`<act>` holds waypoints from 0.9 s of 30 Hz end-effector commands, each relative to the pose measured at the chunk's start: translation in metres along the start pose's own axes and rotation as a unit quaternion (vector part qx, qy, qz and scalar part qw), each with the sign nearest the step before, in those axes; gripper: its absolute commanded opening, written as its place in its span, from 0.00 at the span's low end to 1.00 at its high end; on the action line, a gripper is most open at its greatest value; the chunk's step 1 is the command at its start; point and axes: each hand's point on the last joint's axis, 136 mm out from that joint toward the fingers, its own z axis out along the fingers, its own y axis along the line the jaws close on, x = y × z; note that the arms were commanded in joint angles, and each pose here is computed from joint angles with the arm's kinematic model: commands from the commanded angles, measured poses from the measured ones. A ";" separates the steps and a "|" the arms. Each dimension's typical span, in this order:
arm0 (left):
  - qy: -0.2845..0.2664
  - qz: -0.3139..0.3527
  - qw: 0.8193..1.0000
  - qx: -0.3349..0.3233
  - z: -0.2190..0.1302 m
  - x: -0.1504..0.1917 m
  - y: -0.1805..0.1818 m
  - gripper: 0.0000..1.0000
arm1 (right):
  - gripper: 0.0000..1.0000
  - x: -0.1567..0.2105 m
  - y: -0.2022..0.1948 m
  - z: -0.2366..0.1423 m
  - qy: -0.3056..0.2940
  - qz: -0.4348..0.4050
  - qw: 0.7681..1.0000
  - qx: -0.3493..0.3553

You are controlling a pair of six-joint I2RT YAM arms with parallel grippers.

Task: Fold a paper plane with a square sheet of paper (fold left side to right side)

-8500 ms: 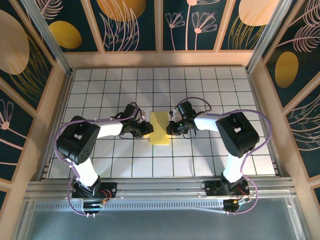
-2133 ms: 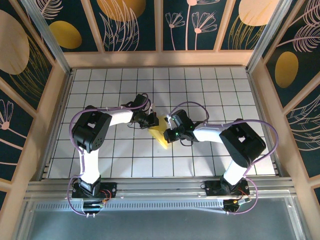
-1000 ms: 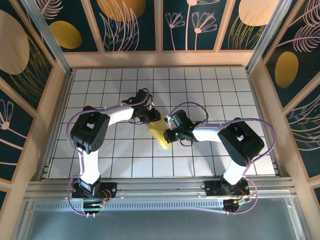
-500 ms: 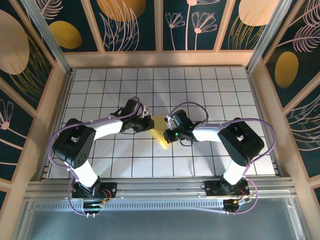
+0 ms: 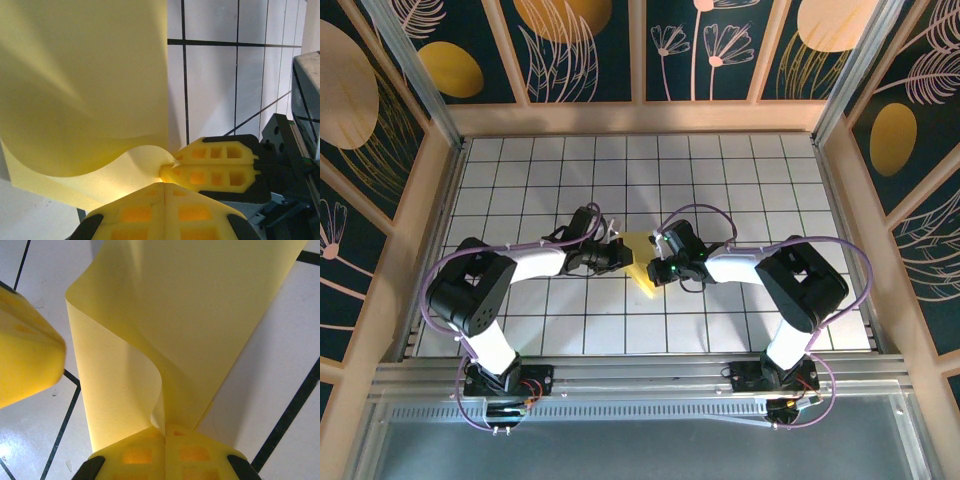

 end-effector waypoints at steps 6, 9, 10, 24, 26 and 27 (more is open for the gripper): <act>0.020 -0.012 1.000 -0.019 0.014 0.009 0.017 0.03 | 0.00 0.030 -0.020 0.007 0.047 0.022 0.998 0.030; 0.022 -0.017 0.999 -0.029 0.015 0.012 0.024 0.03 | 0.00 0.030 -0.020 0.007 0.048 0.022 0.998 0.031; 0.022 -0.018 0.999 -0.033 0.015 0.012 0.026 0.03 | 0.00 0.030 -0.020 0.007 0.048 0.022 0.998 0.031; 0.026 -0.021 0.997 -0.062 0.017 0.015 0.040 0.03 | 0.00 0.030 -0.021 0.008 0.050 0.021 0.998 0.033; 0.025 -0.022 0.997 -0.064 0.018 0.015 0.042 0.03 | 0.00 0.031 -0.021 0.008 0.051 0.021 0.998 0.032; 0.026 -0.023 0.997 -0.064 0.019 0.015 0.043 0.03 | 0.00 0.031 -0.021 0.009 0.051 0.021 0.998 0.032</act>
